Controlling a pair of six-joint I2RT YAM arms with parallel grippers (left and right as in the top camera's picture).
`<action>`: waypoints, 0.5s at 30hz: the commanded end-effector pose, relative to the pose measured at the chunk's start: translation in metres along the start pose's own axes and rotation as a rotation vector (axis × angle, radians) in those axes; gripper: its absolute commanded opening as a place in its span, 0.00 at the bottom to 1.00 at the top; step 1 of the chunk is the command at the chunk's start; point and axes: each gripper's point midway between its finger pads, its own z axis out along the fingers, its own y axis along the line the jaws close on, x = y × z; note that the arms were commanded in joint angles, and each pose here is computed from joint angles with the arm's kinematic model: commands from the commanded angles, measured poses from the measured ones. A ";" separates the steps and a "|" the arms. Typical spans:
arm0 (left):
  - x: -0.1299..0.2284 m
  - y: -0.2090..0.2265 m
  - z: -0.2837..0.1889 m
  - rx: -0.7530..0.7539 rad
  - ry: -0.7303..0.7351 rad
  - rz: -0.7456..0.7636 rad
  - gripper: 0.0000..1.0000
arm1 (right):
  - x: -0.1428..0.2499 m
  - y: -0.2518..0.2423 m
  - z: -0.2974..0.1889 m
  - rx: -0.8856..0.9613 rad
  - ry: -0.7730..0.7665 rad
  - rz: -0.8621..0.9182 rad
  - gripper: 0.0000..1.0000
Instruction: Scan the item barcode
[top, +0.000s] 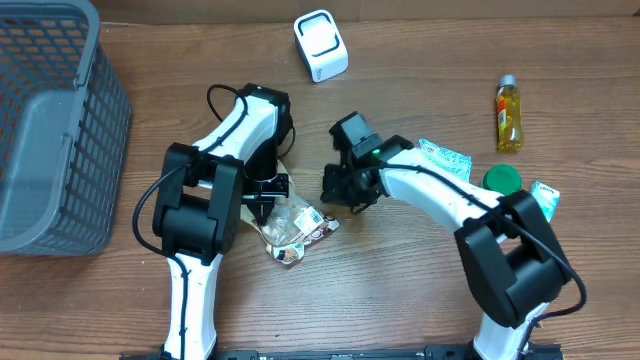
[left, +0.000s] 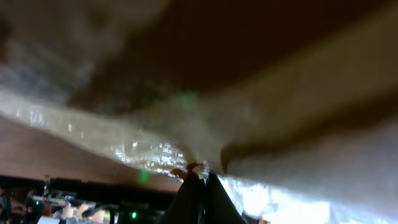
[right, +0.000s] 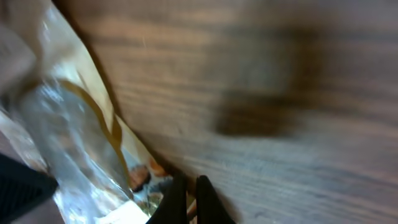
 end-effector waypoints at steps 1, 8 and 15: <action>-0.011 -0.002 0.001 0.002 -0.052 -0.025 0.04 | 0.017 0.006 0.005 -0.023 0.064 -0.003 0.04; -0.039 -0.010 -0.024 0.038 -0.188 -0.014 0.04 | 0.051 0.019 0.000 -0.108 0.233 0.033 0.05; -0.070 -0.031 -0.076 0.136 -0.383 0.015 0.04 | 0.066 0.031 0.003 -0.110 0.259 -0.009 0.08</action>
